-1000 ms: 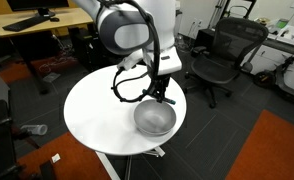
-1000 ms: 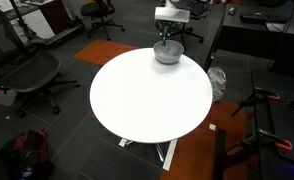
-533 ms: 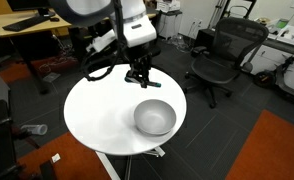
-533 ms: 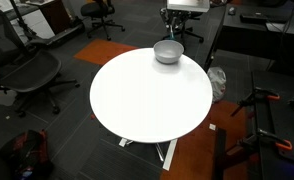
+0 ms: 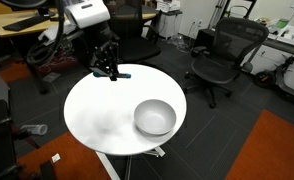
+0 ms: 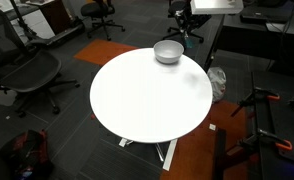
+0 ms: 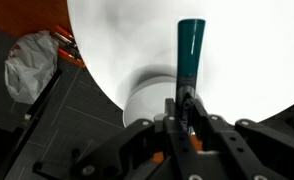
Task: Take the marker out of the bowl and put it on the table
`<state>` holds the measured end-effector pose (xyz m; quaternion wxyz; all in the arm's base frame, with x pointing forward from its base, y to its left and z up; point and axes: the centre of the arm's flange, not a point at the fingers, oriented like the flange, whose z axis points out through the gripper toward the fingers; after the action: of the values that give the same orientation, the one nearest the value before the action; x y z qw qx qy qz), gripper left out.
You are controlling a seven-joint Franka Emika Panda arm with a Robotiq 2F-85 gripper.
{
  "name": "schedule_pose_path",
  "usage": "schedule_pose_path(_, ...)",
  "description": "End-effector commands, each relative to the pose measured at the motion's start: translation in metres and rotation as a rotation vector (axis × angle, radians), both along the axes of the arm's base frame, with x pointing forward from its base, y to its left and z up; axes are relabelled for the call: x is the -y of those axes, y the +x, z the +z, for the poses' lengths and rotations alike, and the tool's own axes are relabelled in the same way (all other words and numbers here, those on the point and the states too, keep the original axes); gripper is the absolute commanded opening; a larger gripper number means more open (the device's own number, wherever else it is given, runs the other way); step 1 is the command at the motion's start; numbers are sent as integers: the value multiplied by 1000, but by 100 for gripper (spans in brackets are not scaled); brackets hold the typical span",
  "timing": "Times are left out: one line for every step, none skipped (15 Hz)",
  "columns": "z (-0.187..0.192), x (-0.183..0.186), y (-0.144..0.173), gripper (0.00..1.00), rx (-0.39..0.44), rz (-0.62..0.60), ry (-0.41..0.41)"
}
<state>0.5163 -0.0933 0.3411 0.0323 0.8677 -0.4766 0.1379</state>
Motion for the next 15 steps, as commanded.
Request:
schedule_pose_path(-3,-22,-34,5,-19,2,21)
schedule_pose_path(-9,-25,-38,5,-31,7,27)
schedule_pose_path(-17,-28,-41,5,-46,12,29)
schedule_pose_path(-25,-30,-43,5,-58,12,29)
schedule_pose_path(-32,-31,-45,5,-70,11,29)
schedule_pose_path(-38,-31,-46,5,-83,10,31)
schedule_pose_path(-46,-31,-47,5,-95,5,31)
schedule_pose_path(-55,-30,-48,5,-103,0,34)
schedule_pose_path(-62,-29,-48,5,-112,-4,41)
schedule_pose_path(-69,-28,-49,5,-119,-10,41)
schedule_pose_path(-76,-27,-49,5,-125,-13,46)
schedule_pose_path(-84,-27,-48,5,-134,-15,48)
schedule_pose_path(-91,-27,-47,5,-143,-16,54)
schedule_pose_path(-99,-28,-47,5,-151,-17,56)
schedule_pose_path(-106,-28,-47,5,-154,-19,62)
